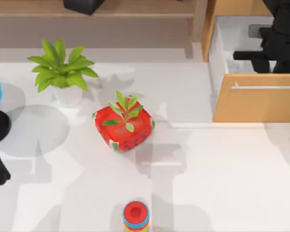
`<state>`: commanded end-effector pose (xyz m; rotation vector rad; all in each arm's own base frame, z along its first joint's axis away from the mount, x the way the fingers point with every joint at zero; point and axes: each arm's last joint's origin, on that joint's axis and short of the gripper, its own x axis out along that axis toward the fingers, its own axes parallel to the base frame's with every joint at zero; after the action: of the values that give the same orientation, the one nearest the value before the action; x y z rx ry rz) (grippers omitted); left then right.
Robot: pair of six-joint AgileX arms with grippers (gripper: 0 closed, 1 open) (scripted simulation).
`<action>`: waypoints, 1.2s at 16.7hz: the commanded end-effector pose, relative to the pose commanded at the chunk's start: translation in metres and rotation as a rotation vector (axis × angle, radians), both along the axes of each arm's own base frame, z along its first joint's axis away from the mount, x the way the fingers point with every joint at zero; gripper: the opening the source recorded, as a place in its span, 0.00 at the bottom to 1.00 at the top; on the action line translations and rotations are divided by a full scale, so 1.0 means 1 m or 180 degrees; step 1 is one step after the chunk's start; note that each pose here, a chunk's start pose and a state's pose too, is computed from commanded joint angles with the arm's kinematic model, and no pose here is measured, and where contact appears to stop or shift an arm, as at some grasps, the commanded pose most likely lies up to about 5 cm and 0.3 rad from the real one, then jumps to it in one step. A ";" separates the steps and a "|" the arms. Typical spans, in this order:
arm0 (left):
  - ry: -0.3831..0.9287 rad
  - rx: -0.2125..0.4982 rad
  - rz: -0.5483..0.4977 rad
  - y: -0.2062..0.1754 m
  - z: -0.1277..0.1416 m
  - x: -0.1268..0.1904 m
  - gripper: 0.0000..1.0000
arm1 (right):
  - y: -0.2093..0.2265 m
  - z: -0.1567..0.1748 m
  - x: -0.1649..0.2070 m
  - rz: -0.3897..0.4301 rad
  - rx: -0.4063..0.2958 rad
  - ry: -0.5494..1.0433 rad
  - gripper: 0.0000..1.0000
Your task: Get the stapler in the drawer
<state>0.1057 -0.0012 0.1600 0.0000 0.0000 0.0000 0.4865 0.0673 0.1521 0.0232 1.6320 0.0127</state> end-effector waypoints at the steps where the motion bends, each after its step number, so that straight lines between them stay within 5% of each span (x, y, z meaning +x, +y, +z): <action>1: 0.0000 0.0000 0.0000 0.000 0.000 0.000 1.00 | 0.000 -0.001 0.000 -0.0002 0.0000 -0.0001 0.00; 6: 0.0000 0.0000 0.0000 0.000 0.000 0.000 1.00 | -0.001 -0.004 0.000 -0.0006 0.0002 0.0002 0.00; 19: 0.0000 0.0000 0.0000 0.000 0.000 0.000 1.00 | -0.001 -0.004 0.000 -0.0006 0.0002 0.0002 0.98; 20: 0.0000 0.0000 0.0000 0.000 0.000 0.000 1.00 | -0.001 -0.004 0.000 -0.0006 0.0002 0.0002 1.00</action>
<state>0.1057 -0.0012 0.1600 0.0000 0.0000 0.0000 0.4863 0.0665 0.1481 0.0252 1.6326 0.0118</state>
